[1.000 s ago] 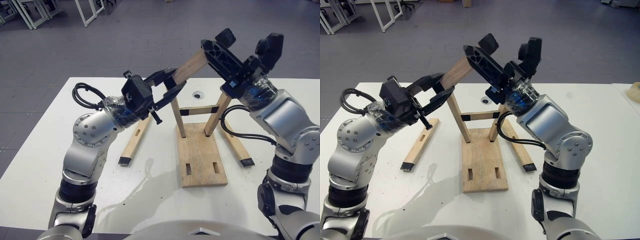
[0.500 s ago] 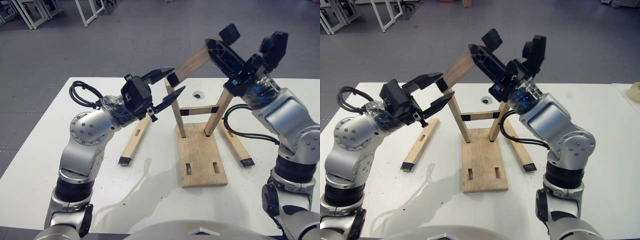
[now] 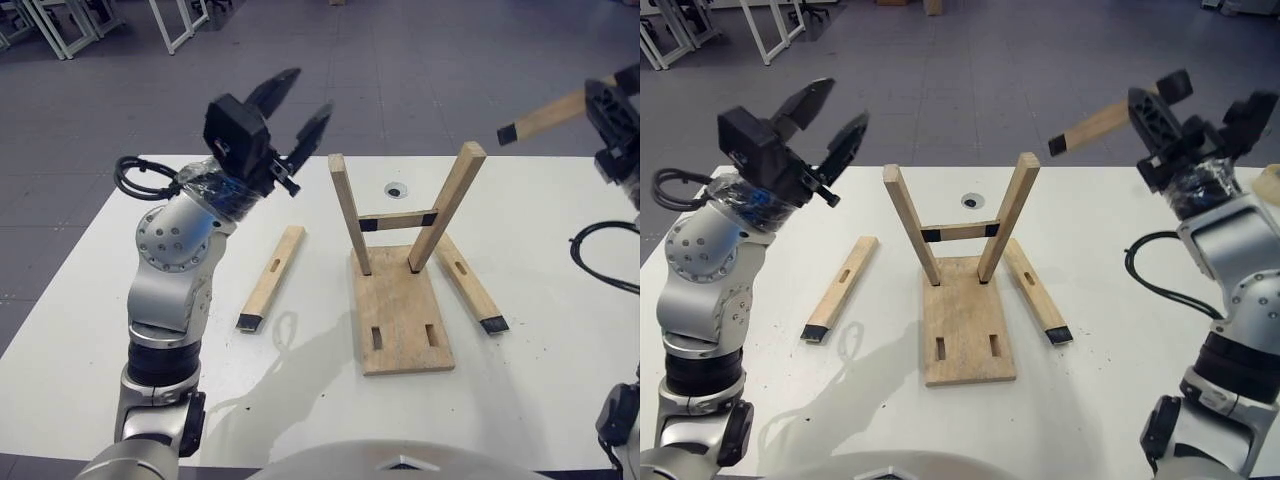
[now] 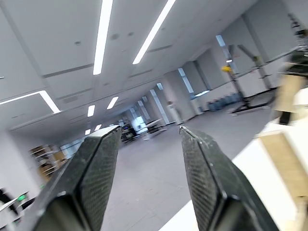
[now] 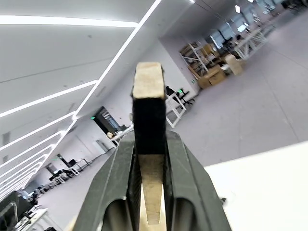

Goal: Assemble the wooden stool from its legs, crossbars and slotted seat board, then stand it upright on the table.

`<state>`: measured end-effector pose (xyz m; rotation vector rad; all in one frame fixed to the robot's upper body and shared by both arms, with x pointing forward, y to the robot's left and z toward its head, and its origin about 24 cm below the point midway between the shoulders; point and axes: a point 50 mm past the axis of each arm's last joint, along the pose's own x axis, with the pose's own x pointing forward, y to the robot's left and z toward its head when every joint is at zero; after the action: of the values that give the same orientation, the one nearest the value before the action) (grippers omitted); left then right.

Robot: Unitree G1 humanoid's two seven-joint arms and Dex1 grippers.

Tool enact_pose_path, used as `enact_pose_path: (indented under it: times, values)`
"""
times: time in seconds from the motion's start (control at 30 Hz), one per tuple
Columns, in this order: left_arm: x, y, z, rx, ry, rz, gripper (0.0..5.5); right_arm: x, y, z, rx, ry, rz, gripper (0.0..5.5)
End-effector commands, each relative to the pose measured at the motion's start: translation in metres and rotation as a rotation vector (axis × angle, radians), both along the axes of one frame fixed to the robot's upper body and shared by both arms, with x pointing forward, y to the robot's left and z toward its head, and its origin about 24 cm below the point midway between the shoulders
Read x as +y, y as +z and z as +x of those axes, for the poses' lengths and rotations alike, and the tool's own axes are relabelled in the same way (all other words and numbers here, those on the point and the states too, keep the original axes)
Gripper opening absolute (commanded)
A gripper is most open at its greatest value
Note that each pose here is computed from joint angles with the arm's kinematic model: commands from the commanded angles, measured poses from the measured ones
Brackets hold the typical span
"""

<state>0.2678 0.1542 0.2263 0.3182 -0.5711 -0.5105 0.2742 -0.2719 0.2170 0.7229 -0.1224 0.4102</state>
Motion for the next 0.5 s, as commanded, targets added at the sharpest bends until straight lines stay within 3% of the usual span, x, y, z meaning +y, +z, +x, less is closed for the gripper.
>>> enact_pose_path:
  times: [0.03, 0.23, 0.5]
  values:
    - [0.023, 0.000, 0.011, -0.059, 0.208, -0.011, 2.24, -0.011, -0.045, 0.002, 0.140, -0.067, -0.042, 0.40]
    - [0.026, -0.011, 0.014, -0.038, 0.258, -0.003, 2.24, 0.001, -0.104, -0.005, 0.297, -0.043, -0.269, 0.40]
    - [0.027, -0.020, 0.016, -0.005, 0.275, -0.001, 2.24, 0.021, -0.118, -0.008, 0.315, 0.032, -0.374, 0.40]
